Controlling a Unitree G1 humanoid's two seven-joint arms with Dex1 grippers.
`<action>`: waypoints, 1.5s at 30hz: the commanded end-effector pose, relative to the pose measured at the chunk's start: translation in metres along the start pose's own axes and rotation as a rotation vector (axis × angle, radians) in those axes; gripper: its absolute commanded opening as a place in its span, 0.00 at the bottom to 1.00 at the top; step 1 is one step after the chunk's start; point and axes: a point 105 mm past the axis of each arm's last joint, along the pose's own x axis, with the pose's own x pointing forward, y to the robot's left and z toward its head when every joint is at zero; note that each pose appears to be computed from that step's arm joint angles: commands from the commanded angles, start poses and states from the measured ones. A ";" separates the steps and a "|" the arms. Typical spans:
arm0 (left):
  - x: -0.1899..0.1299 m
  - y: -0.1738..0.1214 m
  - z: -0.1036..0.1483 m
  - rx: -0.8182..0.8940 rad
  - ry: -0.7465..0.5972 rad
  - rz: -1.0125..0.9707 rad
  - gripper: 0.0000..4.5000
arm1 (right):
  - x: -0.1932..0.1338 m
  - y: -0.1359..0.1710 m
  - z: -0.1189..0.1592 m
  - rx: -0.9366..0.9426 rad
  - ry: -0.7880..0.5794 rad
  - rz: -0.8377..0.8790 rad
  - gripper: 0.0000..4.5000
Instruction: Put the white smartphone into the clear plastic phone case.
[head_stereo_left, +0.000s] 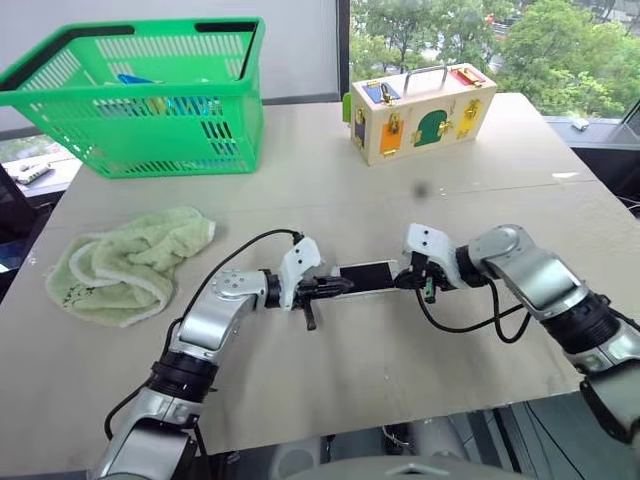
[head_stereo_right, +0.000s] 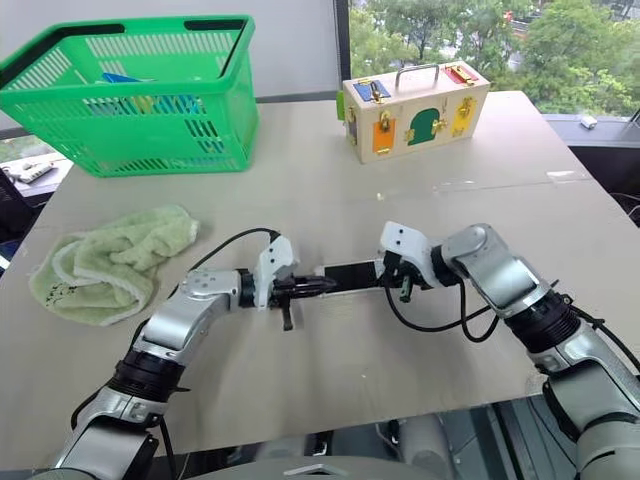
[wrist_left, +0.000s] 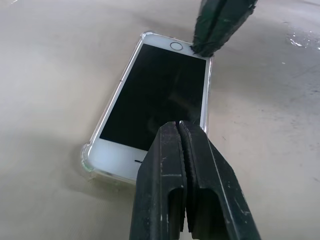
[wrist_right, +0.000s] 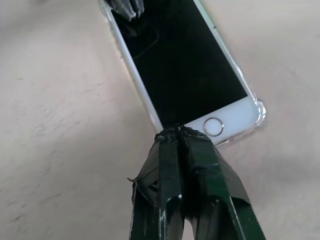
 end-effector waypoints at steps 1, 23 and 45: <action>-0.001 -0.004 -0.001 0.006 0.001 0.000 0.02 | 0.023 0.014 -0.047 0.155 0.076 0.036 0.00; -0.066 0.024 0.062 -0.103 -0.424 0.332 0.96 | -0.100 0.033 -0.017 0.172 -0.538 -0.527 1.00; -0.106 -0.030 0.005 -0.184 -0.238 0.346 0.98 | -0.140 0.061 -0.090 0.167 -0.388 -0.687 1.00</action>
